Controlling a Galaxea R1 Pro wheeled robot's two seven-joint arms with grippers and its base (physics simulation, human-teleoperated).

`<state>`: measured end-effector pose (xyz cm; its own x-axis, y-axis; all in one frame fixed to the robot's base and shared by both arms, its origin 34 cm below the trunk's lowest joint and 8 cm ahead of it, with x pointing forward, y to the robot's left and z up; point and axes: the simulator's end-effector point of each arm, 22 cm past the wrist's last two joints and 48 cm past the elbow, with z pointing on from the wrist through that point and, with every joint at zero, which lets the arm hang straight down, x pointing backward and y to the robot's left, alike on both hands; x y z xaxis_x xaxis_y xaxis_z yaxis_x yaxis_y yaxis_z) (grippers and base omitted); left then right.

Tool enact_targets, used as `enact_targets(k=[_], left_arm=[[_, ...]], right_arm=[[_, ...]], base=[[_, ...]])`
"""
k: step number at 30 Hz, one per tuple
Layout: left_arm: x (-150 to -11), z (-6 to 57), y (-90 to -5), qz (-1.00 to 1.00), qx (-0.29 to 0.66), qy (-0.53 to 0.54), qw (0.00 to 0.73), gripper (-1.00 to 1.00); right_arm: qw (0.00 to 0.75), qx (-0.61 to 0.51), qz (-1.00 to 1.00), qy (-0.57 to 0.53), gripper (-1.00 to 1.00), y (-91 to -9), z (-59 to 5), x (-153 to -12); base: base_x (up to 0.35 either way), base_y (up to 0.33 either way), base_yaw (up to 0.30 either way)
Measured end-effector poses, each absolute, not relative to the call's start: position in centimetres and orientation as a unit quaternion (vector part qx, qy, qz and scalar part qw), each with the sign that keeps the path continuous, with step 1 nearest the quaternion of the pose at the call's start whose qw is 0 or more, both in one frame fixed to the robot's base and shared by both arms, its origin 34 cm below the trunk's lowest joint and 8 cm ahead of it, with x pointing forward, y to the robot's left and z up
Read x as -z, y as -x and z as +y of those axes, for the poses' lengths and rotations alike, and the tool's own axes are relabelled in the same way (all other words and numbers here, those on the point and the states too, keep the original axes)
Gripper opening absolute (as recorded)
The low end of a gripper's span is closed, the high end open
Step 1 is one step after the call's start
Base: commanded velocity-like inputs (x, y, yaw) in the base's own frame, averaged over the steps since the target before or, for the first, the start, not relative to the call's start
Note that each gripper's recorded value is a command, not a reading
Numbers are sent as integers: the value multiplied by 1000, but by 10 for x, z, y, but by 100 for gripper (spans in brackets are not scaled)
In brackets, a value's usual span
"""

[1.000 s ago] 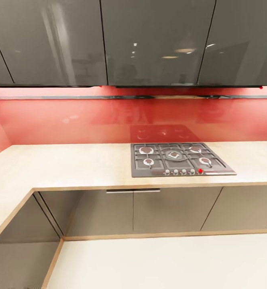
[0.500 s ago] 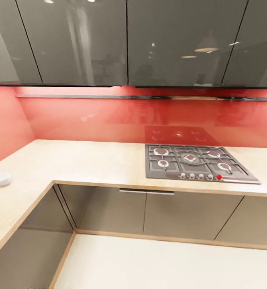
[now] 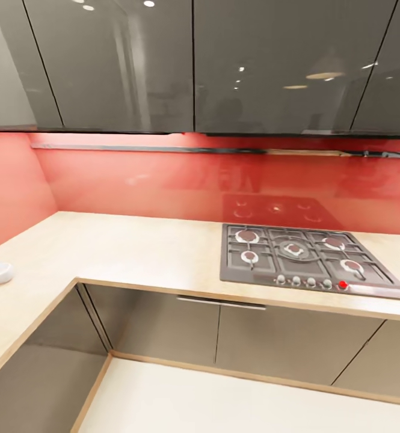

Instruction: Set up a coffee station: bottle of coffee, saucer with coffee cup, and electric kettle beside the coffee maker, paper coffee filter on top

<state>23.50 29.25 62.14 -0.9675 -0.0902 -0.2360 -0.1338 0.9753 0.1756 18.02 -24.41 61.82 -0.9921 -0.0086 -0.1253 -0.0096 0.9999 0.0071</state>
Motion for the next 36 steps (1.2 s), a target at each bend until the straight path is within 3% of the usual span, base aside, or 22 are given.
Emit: enact_targets(k=[8, 17, 36], left_arm=[[-622, 287, -237, 987, -92, 57, 116, 100], [-622, 277, -240, 987, -86, 59, 120, 100], [-623, 301, -219, 987, -101, 58, 112, 100]], right_arm=[[64, -4, 998, 5, 100, -182, -244, -618], [69, -4, 998, 5, 100, -185, -244, -619], [78, -4, 997, 6, 100, -193, -244, -621]], base=[[219, -208, 104], [32, -226, 190], [0, -11, 201]])
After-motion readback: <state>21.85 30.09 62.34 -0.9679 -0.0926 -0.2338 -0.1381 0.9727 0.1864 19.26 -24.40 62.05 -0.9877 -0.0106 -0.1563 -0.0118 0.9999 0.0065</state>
